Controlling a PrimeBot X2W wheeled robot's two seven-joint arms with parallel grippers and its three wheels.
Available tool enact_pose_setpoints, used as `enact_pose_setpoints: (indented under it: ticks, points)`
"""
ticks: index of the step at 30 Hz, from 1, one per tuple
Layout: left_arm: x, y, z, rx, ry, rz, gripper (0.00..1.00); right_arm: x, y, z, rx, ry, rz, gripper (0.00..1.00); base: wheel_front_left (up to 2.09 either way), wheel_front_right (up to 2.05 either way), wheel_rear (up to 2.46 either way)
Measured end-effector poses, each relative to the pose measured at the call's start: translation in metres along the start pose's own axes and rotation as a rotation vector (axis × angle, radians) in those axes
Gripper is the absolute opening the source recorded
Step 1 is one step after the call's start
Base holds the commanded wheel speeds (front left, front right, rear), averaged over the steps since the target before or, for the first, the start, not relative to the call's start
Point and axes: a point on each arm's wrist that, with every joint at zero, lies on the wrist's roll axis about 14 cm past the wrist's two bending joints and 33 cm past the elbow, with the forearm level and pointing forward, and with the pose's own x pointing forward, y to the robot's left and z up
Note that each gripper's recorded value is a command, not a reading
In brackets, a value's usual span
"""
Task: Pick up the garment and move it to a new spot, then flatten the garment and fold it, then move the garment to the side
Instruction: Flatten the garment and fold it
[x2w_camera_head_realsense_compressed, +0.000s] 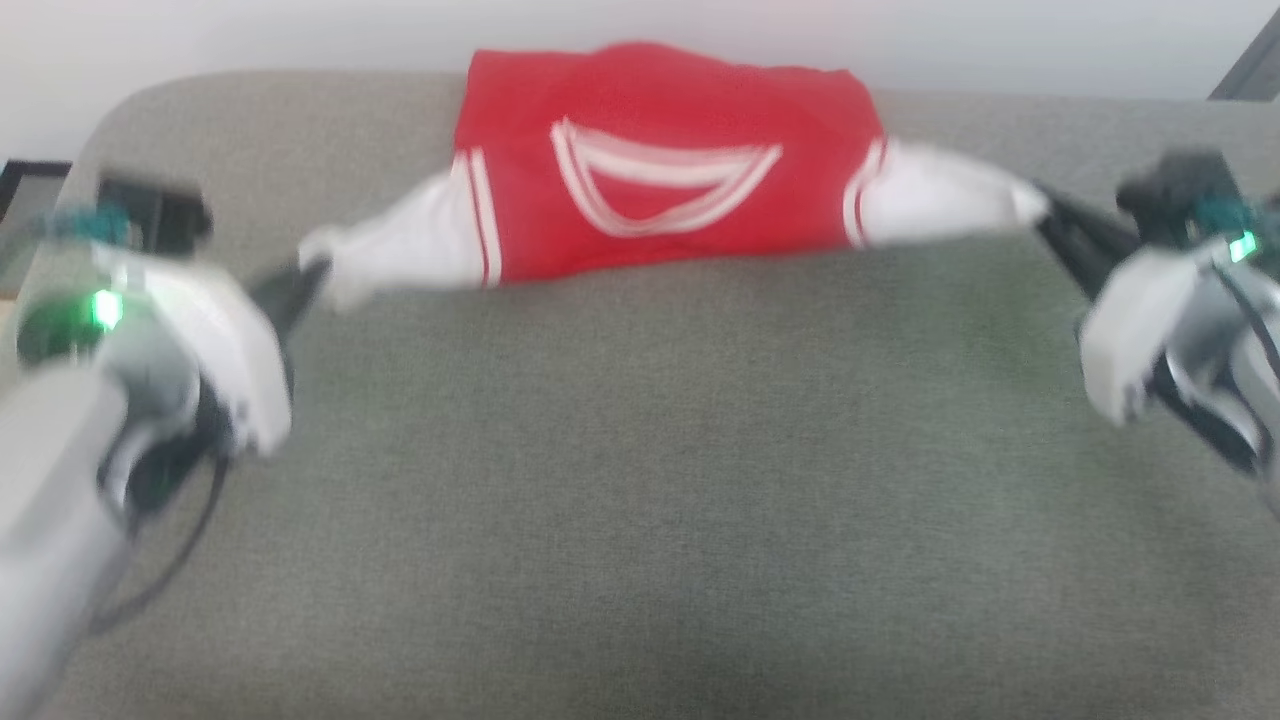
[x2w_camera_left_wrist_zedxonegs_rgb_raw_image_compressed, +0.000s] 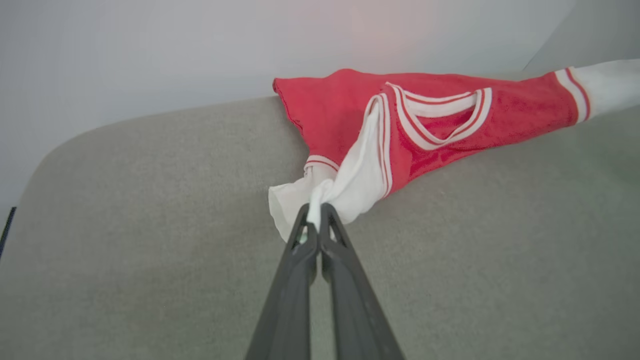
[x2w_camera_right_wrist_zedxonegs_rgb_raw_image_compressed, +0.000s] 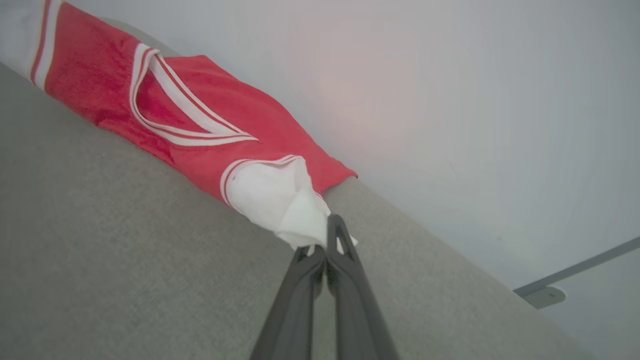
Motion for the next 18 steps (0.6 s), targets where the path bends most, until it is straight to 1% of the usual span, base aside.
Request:
enact_pose_setpoints:
  ticks: [6, 10, 12, 15, 16, 18]
  points:
    - [-0.045, -0.012, -0.058, -0.054, 0.138, -0.004, 0.0, -0.057, 0.026, -0.038, 0.045, 0.148, 0.118, 0.0, 0.0, 0.0, 0.0]
    - [-0.074, -0.022, -0.095, -0.069, 0.24, 0.002, 0.0, -0.09, 0.038, -0.06, 0.065, 0.225, 0.174, 0.0, 0.0, 0.0, 0.0]
    - [-0.087, -0.022, -0.11, -0.082, 0.28, 0.023, 0.0, -0.106, 0.044, -0.074, 0.065, 0.277, 0.201, 0.0, 0.0, 0.0, 0.0]
    - [-0.108, -0.023, -0.136, -0.092, 0.366, 0.054, 0.0, -0.129, 0.055, -0.095, 0.103, 0.36, 0.24, 0.0, 0.0, 0.0, 0.0]
    - [-0.119, -0.025, -0.149, -0.109, 0.41, 0.071, 0.0, -0.141, 0.064, -0.104, 0.123, 0.404, 0.268, 0.0, 0.0, 0.0, 0.0]
    - [-0.129, -0.027, -0.162, -0.13, 0.455, 0.087, 0.0, -0.152, 0.069, -0.112, 0.141, 0.448, 0.287, 0.0, 0.0, 0.0, 0.0]
